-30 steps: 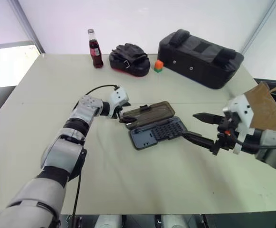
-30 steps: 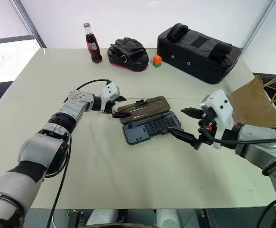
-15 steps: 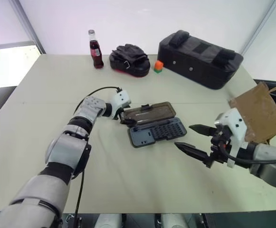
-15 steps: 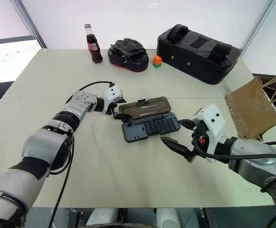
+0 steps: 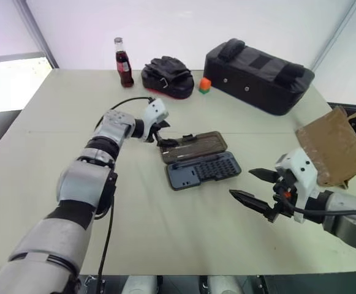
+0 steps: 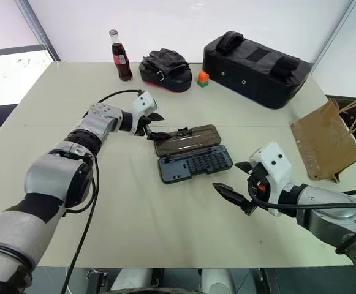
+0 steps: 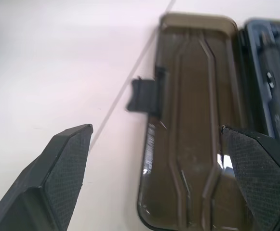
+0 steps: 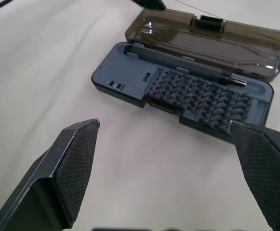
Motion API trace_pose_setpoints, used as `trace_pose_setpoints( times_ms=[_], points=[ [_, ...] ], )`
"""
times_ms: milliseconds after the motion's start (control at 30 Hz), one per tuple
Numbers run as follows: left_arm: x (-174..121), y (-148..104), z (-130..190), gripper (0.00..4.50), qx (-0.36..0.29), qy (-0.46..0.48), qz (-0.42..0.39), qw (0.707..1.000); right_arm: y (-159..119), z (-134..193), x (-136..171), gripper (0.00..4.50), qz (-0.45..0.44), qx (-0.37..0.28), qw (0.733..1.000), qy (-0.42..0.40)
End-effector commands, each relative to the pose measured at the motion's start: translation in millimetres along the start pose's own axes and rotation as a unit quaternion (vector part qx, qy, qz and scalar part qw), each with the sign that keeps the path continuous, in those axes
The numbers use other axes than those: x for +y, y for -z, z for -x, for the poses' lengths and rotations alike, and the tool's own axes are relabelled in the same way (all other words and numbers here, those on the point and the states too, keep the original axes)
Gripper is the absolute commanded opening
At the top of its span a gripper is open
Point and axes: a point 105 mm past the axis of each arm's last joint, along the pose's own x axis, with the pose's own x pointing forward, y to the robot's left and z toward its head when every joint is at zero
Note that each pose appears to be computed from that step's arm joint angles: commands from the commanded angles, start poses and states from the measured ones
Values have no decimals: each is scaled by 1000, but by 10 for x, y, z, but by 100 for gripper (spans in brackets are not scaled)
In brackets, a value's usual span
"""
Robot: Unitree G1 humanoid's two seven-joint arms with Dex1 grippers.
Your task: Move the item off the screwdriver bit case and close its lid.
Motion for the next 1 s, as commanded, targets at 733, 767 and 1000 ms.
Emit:
trace_pose_setpoints(
  times_ms=[733,767,1000],
  points=[
    [-160,470,-254,110,65,-31,66,995,-75,-15,41,450,7,-31,999,29],
    [-161,487,-249,56,69,-30,63,995,-75,-14,39,450,7,-30,999,30],
    [-185,610,-223,3,107,-20,21,994,-88,4,-16,450,7,-33,999,39]
  ],
)
